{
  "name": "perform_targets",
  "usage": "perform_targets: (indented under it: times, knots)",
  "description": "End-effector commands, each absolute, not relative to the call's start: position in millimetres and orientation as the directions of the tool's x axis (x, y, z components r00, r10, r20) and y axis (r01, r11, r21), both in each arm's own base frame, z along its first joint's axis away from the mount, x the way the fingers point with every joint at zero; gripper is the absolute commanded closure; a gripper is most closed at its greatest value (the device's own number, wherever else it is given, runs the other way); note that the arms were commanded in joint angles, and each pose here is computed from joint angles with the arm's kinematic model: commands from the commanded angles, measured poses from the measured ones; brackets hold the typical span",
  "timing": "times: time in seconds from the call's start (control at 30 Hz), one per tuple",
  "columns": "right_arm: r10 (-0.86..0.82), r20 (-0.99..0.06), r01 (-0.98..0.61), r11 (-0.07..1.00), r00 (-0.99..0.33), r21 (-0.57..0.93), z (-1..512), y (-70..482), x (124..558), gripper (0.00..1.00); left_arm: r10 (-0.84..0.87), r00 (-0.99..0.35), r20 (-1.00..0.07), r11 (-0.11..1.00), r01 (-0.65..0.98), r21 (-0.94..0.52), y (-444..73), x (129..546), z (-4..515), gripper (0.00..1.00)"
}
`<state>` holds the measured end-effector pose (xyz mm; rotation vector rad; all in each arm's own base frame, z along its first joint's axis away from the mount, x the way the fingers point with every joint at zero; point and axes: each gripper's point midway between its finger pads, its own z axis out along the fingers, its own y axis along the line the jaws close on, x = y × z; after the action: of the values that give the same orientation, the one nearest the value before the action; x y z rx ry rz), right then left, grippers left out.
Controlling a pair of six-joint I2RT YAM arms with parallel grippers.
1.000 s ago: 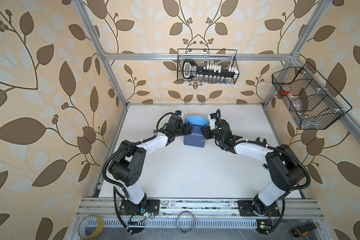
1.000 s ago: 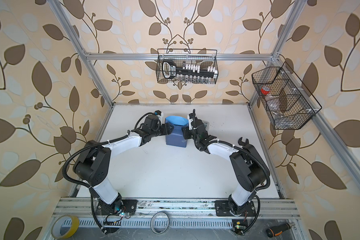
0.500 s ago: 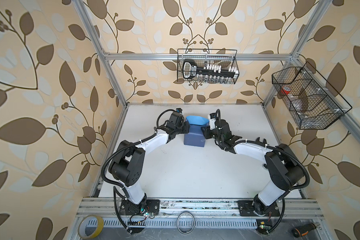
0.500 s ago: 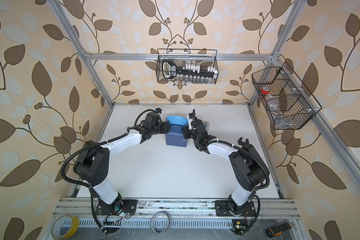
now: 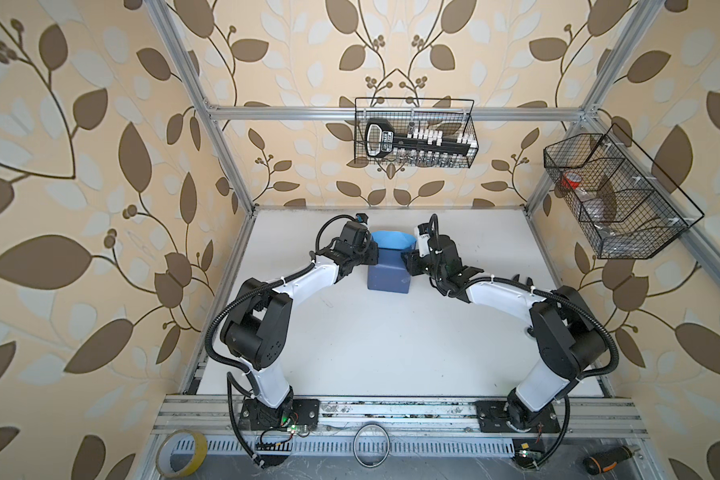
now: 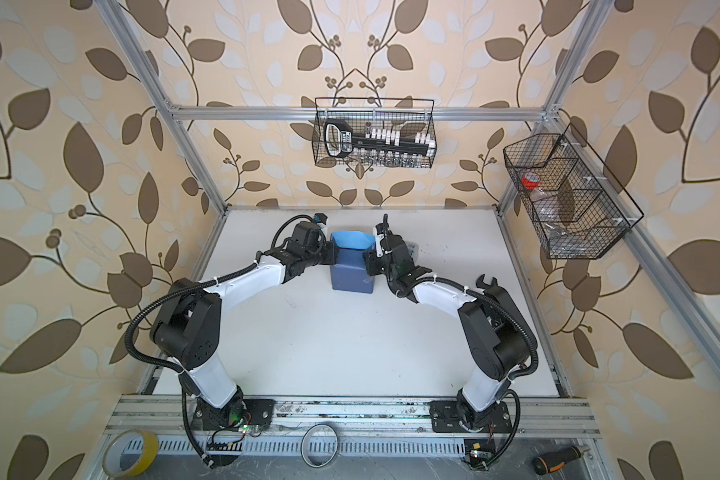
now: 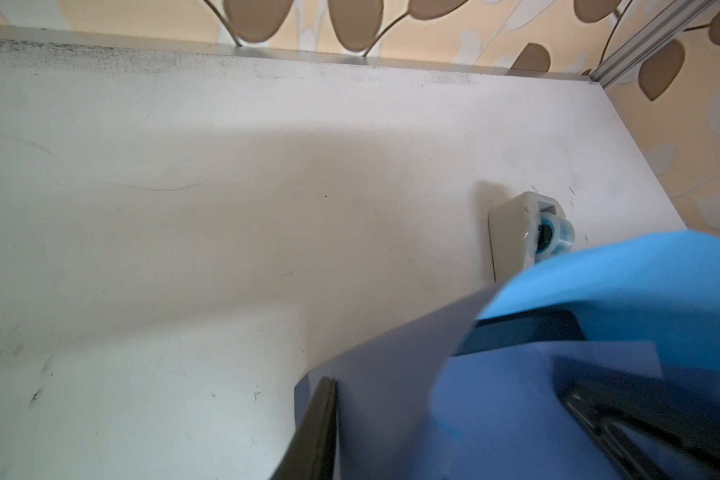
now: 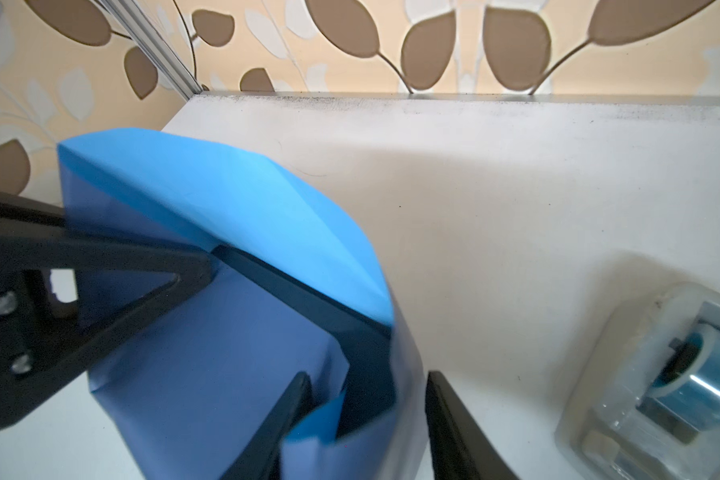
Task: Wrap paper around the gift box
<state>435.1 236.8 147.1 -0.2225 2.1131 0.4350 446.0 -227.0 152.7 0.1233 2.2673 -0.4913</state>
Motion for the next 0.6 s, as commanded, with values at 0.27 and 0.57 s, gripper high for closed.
perform_targets:
  times: [0.27, 0.57]
  knots:
    - [-0.036, -0.830, -0.323, 0.930, -0.557, 0.176, 168.4, 232.3, 441.4, 0.52, -0.045, -0.704, -0.709, 0.938, 0.213, -0.272, -219.9, 442.6, 135.6, 0.83]
    - [-0.103, -0.808, -0.299, 0.950, -0.580, 0.093, 142.3, 224.2, 444.2, 0.74, -0.066, -0.696, -0.715, 0.935, 0.207, -0.288, -219.8, 439.3, 147.2, 0.78]
